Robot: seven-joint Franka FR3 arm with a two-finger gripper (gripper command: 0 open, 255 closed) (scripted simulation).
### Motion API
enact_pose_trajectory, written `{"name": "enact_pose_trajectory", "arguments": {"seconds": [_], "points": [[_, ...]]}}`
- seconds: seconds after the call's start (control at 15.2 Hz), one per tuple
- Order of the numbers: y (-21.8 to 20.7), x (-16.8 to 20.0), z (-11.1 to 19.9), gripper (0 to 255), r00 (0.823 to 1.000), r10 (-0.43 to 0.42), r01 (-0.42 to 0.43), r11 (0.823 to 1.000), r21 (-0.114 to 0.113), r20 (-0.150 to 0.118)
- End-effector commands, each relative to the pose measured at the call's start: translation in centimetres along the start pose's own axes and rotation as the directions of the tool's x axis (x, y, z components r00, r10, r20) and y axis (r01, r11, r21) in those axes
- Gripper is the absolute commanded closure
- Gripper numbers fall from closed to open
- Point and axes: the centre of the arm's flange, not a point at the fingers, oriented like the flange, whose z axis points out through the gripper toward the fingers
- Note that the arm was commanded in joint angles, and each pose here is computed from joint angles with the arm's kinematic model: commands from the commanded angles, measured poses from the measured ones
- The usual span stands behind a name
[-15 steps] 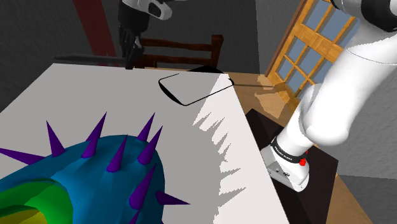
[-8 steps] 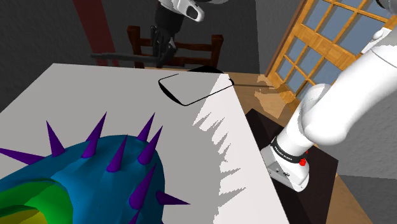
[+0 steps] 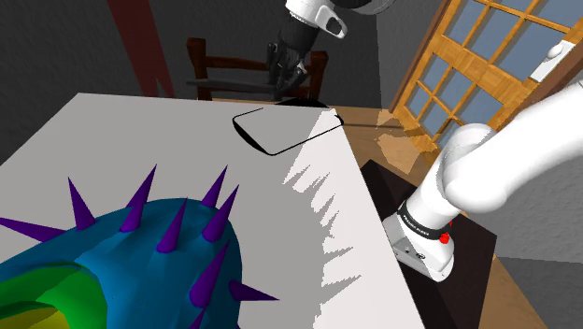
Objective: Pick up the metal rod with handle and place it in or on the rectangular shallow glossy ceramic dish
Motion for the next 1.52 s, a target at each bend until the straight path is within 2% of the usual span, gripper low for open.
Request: {"name": "enact_pose_trajectory", "arguments": {"seconds": [0.0,0.46,1.19,1.45], "points": [[0.9,2.4,-0.9,255,1.000,-0.001,0.001,1.000,-0.001,0.001],[3.4,10.5,-3.3,255,1.000,-0.001,0.001,1.000,-0.001,0.001],[4.0,12.1,2.1,255,1.000,-0.001,0.001,1.000,-0.001,0.001],[4.0,12.1,2.1,255,1.000,-0.001,0.001,1.000,-0.001,0.001]]}}
